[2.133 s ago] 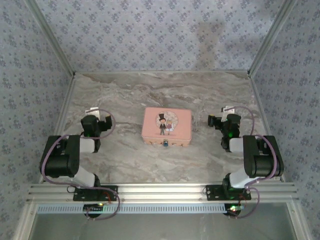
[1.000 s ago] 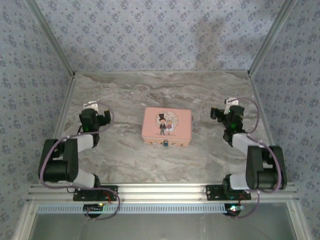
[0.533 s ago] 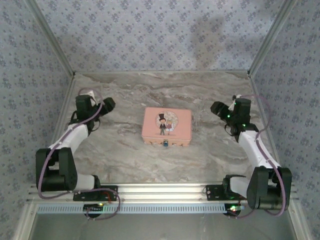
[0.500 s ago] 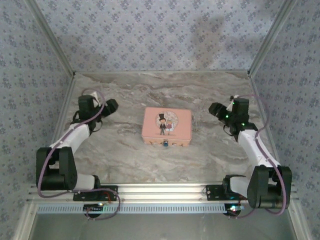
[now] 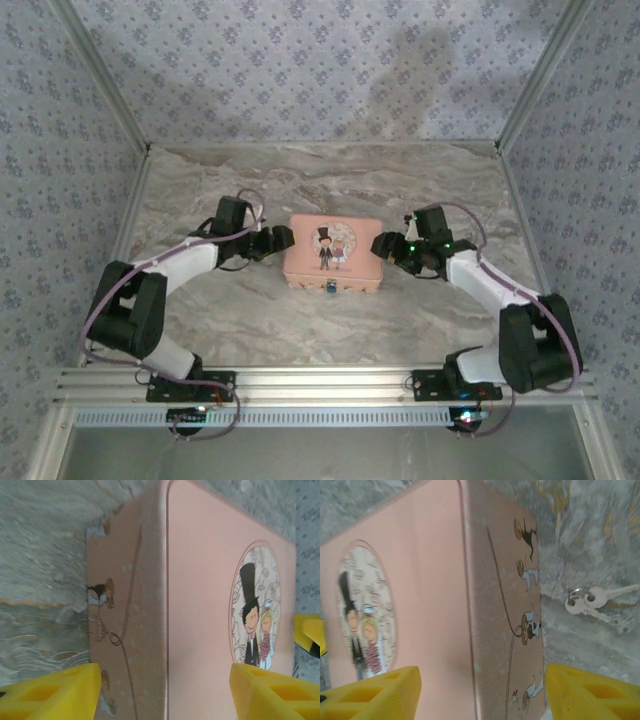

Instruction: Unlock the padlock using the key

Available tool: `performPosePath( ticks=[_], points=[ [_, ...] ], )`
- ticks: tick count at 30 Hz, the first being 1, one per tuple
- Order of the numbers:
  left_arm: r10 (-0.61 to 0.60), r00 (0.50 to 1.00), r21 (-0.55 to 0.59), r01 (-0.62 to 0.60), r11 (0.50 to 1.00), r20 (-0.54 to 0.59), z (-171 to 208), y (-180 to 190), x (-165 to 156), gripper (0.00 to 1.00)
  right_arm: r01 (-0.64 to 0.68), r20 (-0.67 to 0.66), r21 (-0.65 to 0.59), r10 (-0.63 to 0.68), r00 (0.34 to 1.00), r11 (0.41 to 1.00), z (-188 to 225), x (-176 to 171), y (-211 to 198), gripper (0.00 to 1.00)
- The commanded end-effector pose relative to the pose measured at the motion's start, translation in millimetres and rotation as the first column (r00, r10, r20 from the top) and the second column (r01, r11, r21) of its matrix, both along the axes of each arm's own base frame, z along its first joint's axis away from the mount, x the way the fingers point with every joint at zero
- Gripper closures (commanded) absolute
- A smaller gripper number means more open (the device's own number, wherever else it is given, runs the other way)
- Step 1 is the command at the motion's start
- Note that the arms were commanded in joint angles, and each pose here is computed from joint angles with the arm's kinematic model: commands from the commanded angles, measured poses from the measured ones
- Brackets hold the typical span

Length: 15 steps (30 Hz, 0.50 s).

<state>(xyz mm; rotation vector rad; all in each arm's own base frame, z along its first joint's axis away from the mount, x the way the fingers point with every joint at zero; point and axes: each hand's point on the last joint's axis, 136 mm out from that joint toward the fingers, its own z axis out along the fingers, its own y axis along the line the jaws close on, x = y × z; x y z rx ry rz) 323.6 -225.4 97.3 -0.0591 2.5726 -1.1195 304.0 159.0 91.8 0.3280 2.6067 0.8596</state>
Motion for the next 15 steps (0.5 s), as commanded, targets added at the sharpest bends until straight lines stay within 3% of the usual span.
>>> performPosePath(
  ticks=[1,7,15],
  points=[
    [-0.049,0.999,-0.039,0.048,0.998,-0.015,10,-19,0,0.34,-0.029,-0.005,0.028,0.030,1.000,0.999,8,9,19,0.36],
    [-0.045,0.999,-0.068,0.046,0.997,0.015,20,-34,18,0.41,-0.061,0.018,0.041,0.061,0.998,0.997,11,35,43,0.43],
    [0.003,0.999,-0.034,-0.002,0.999,0.033,18,-36,68,0.44,-0.127,0.038,0.038,0.125,0.991,0.991,12,101,77,0.45]
  ],
)
